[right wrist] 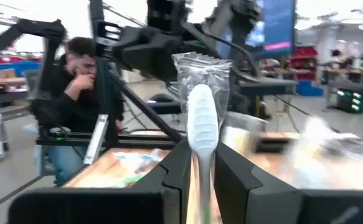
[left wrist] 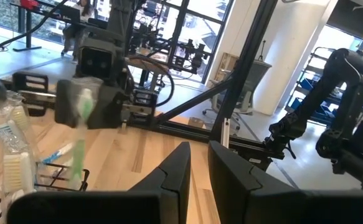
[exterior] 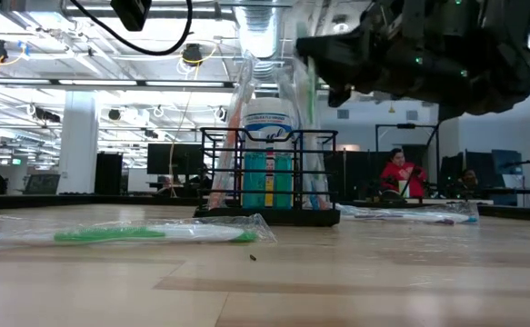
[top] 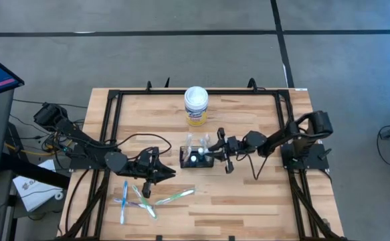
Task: Pick & Place toothbrushing station
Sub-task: Put the right green toothbrush into the mesh organizer, then put the top blue toothbrush into the mesh organizer
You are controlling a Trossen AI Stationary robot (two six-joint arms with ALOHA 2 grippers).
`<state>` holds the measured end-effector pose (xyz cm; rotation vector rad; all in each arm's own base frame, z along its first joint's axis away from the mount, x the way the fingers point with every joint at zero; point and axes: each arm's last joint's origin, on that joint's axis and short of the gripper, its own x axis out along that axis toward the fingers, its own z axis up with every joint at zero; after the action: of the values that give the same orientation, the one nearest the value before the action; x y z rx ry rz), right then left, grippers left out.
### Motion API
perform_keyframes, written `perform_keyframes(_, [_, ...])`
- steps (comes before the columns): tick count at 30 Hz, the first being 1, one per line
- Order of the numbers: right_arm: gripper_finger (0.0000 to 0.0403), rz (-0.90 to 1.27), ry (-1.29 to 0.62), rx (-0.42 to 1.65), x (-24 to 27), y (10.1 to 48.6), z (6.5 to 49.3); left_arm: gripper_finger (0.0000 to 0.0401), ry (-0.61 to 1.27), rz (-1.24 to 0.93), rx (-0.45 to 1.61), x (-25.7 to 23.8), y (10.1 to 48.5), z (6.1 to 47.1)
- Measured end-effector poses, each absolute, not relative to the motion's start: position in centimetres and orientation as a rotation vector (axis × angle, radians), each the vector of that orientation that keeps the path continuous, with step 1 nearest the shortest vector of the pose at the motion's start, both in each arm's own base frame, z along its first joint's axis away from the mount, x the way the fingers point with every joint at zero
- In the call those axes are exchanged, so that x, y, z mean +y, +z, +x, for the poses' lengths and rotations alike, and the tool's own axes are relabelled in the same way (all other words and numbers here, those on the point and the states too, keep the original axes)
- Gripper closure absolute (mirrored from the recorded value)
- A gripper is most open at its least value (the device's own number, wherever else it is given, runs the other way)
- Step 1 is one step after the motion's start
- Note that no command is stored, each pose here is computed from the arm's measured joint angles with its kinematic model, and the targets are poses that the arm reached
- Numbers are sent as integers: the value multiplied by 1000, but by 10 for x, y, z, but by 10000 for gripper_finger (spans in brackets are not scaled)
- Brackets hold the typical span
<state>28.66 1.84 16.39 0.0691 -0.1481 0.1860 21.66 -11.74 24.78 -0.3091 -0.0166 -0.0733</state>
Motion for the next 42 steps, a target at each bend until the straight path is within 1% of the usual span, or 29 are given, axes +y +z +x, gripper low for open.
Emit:
perform_keyframes(4, [349, 80, 179, -98, 17, 162, 279, 351, -73, -308, -17, -117, 248, 217])
perform_keyframes(7, [339, 103, 182, -34, 18, 159, 278, 351, -73, -308, -17, -117, 248, 217])
perform_keyframes(16, [274, 108, 179, -11, 18, 158, 278, 351, -73, -308, -17, -117, 248, 217])
perform_keyframes(21, [252, 106, 178, -10, 17, 162, 277, 351, -73, -308, -17, -117, 248, 217])
perform_keyframes(26, [251, 107, 165, 51, 15, 174, 269, 351, -73, -310, -17, -117, 248, 217])
perform_keyframes(37, [276, 150, 148, 276, 14, 196, 236, 351, -73, -309, -16, -117, 248, 217])
perform_keyframes(42, [285, 188, 55, 426, 11, 194, 218, 351, -73, -308, -16, -117, 248, 217])
